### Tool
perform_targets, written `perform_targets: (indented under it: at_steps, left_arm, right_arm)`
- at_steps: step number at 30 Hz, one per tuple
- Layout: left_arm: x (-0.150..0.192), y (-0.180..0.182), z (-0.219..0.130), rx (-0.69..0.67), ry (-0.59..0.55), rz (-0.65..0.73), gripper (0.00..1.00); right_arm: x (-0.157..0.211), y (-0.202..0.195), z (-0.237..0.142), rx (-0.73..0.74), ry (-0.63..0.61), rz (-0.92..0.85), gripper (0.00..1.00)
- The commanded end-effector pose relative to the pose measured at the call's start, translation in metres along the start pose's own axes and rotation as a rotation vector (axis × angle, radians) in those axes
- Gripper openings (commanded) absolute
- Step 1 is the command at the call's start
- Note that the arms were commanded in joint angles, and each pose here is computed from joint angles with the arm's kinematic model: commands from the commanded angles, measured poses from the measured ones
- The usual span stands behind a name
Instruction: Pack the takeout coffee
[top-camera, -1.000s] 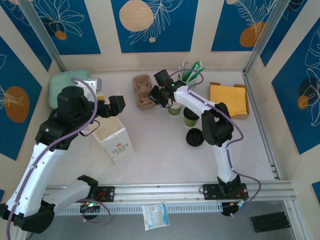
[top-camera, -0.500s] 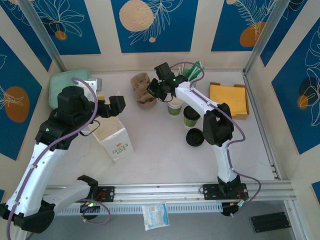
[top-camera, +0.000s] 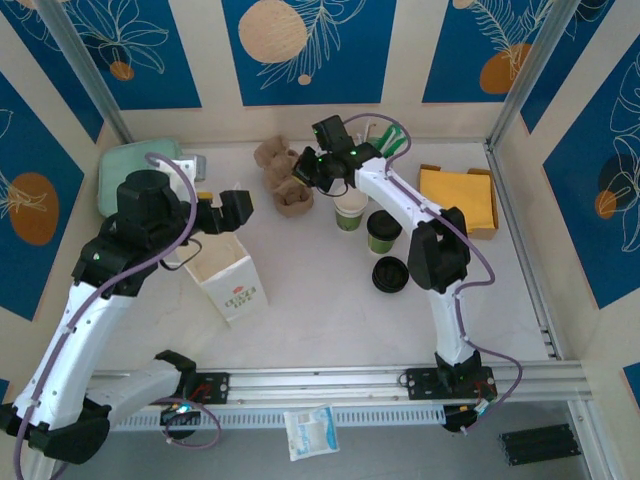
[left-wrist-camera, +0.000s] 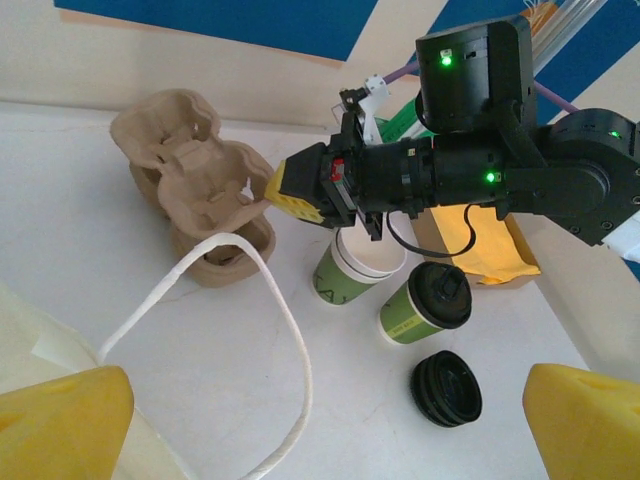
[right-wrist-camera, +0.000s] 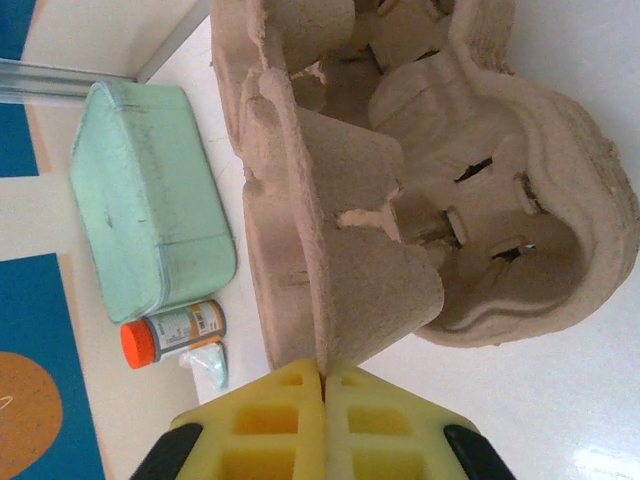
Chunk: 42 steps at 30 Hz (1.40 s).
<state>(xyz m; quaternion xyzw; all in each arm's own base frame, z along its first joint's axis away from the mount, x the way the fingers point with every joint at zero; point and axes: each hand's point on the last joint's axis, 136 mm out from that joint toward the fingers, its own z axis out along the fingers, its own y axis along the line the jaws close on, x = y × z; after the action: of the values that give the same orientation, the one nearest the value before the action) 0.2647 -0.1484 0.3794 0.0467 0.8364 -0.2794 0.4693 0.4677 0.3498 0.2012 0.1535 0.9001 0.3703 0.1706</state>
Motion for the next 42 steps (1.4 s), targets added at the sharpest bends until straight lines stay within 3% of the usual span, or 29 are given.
perform_targets:
  at_steps: [1, 11, 21, 31, 38, 40, 42]
  left_arm:
    - [-0.017, -0.025, -0.011, 0.098, -0.039, -0.019, 1.0]
    - [-0.003, -0.065, -0.006, 0.137, 0.003, 0.043, 1.0]
    - [0.063, -0.099, 0.034, 0.058, 0.145, 0.204, 0.99]
    - [0.11, -0.105, 0.063, 0.008, 0.235, 0.25, 0.99]
    - [0.13, -0.098, 0.075, -0.044, 0.289, 0.297, 0.99]
    - [0.131, -0.097, 0.076, -0.046, 0.289, 0.297, 0.99]
    - [0.131, -0.097, 0.076, -0.047, 0.289, 0.297, 0.99]
  right_arm:
    - [0.01, 0.035, -0.044, -0.096, -0.007, -0.065, 0.0]
    - [0.064, 0.012, -0.099, -0.134, 0.008, -0.09, 0.0]
    - [0.147, -0.082, -0.139, -0.056, 0.065, -0.051, 0.0]
    - [0.212, -0.183, -0.134, 0.057, 0.164, 0.052, 0.0]
    - [0.226, -0.222, -0.121, 0.153, 0.197, 0.068, 0.0]
    - [0.227, -0.228, -0.119, 0.179, 0.203, 0.065, 0.08]
    - [0.226, -0.231, -0.118, 0.197, 0.205, 0.062, 0.22]
